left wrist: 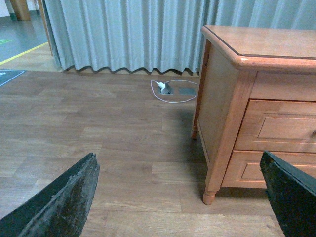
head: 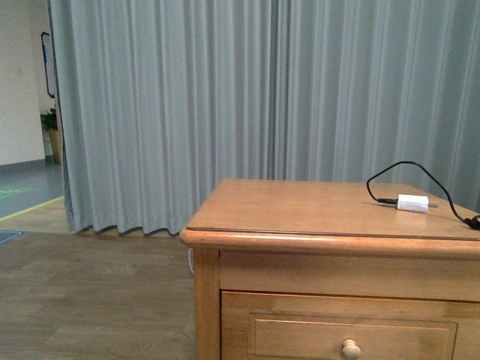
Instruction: Place pink marker in drawer with both arms
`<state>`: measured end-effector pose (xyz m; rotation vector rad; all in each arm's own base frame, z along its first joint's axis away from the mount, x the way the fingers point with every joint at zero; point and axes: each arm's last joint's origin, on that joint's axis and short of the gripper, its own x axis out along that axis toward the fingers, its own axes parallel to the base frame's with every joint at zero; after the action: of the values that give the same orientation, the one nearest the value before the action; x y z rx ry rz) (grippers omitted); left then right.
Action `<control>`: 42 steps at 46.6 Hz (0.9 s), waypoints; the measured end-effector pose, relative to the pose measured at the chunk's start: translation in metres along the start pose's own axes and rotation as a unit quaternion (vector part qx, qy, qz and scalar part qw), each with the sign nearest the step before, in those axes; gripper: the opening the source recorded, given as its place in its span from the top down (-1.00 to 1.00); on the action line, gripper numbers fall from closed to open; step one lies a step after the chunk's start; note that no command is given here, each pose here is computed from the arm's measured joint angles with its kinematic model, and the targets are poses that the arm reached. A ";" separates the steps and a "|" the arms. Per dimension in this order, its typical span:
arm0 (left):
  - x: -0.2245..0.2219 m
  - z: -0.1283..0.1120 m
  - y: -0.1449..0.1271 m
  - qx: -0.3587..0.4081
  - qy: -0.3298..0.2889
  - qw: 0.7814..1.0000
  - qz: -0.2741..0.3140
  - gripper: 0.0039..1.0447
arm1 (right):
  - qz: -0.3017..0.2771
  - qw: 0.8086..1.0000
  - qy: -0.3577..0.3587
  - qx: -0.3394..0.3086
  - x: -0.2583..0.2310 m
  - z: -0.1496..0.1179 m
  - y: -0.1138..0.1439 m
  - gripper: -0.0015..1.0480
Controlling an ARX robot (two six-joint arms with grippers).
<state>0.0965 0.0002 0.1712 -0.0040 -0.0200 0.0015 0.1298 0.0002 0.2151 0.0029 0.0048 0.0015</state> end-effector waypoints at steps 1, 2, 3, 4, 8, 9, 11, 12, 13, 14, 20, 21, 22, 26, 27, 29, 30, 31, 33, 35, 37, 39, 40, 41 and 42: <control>0.000 0.000 0.000 0.000 0.000 1.000 0.000 -0.89 | 0.000 1.000 0.001 0.000 -0.001 -0.002 0.000 0.97; 0.000 0.000 0.000 0.000 0.000 1.000 0.000 -0.89 | 0.000 1.000 0.001 0.000 -0.001 -0.004 0.000 0.97; 0.000 0.000 0.000 0.000 0.000 1.000 0.000 -0.89 | 0.000 1.000 0.002 0.000 -0.002 -0.006 0.000 0.97; 0.000 0.000 0.000 0.000 0.000 1.000 0.000 -0.89 | 0.000 1.000 0.002 0.000 -0.003 -0.008 0.000 0.97; 0.000 0.000 0.000 0.000 0.000 1.000 0.000 -0.89 | 0.000 1.000 0.000 0.000 -0.006 -0.015 0.000 0.97; 0.000 0.000 0.000 0.000 0.000 1.000 0.000 -0.89 | 0.000 1.000 0.000 0.000 -0.007 -0.016 0.000 0.97; 0.000 0.000 0.000 0.000 0.000 1.000 0.000 -0.89 | 0.000 1.000 -0.001 0.000 -0.008 -0.018 0.000 0.97; 0.000 0.000 0.000 0.000 0.000 1.000 0.000 -0.89 | 0.000 1.000 -0.001 0.000 -0.009 -0.019 0.000 0.97; 0.000 0.000 0.000 0.000 0.000 1.000 0.000 -0.89 | 0.000 1.000 -0.001 0.000 -0.009 -0.020 0.000 0.97; 0.000 0.000 0.000 0.000 0.000 1.000 0.000 -0.89 | 0.000 1.000 -0.001 0.000 -0.010 -0.022 0.000 0.97; 0.000 0.000 0.000 0.000 0.000 1.000 0.000 -0.89 | 0.000 1.000 -0.001 0.000 -0.013 -0.028 0.000 0.97; 0.000 0.000 0.000 0.000 0.000 1.000 0.000 -0.89 | 0.000 1.000 -0.001 0.000 -0.013 -0.028 0.000 0.97; 0.000 0.000 0.000 0.000 0.000 1.000 0.000 -0.89 | 0.000 1.000 -0.001 0.000 -0.013 -0.029 0.000 0.97; 0.000 0.000 0.000 0.000 0.000 1.000 0.000 -0.89 | 0.000 1.000 -0.003 0.000 -0.015 -0.031 0.000 0.97; 0.000 0.000 0.000 0.000 0.000 1.000 0.000 -0.89 | 0.000 1.000 -0.003 0.000 -0.015 -0.032 0.000 0.97; 0.000 0.000 0.000 0.000 0.000 1.000 0.000 -0.89 | 0.000 1.000 -0.003 0.000 -0.016 -0.033 0.000 0.97; 0.000 0.000 0.000 0.000 0.000 1.000 0.000 -0.89 | 0.000 1.000 -0.003 0.000 -0.017 -0.034 0.000 0.97; 0.000 0.000 0.000 0.000 0.000 1.000 0.000 -0.89 | 0.000 1.000 -0.003 0.000 -0.017 -0.035 0.000 0.97; 0.000 0.000 0.000 0.000 0.000 1.000 0.000 -0.89 | 0.000 1.000 -0.003 0.000 -0.018 -0.036 0.000 0.97; 0.000 0.000 0.000 0.000 0.000 1.000 0.000 -0.89 | 0.000 1.000 -0.002 0.000 -0.019 -0.037 0.000 0.97; 0.000 0.000 0.000 0.000 0.000 1.000 0.000 -0.89 | 0.000 1.000 -0.002 0.000 -0.020 -0.039 0.000 0.97; 0.000 0.000 0.000 0.000 0.000 1.000 0.000 -0.89 | 0.000 1.000 -0.002 0.000 -0.020 -0.039 0.000 0.97; 0.000 0.000 0.000 0.000 0.000 1.000 0.000 -0.89 | 0.000 1.000 -0.004 0.000 -0.021 -0.041 0.000 0.97; 0.000 0.000 0.000 0.000 0.000 1.000 0.000 -0.89 | 0.000 1.000 -0.007 0.000 -0.021 -0.042 0.000 0.97; 0.000 0.000 0.000 0.000 0.000 1.000 0.000 -0.89 | 0.000 1.000 -0.006 0.000 -0.021 -0.045 0.000 0.97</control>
<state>0.0965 0.0002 0.1712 -0.0040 -0.0200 0.0015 0.1084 0.0002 0.1705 0.0029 -0.0074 0.0019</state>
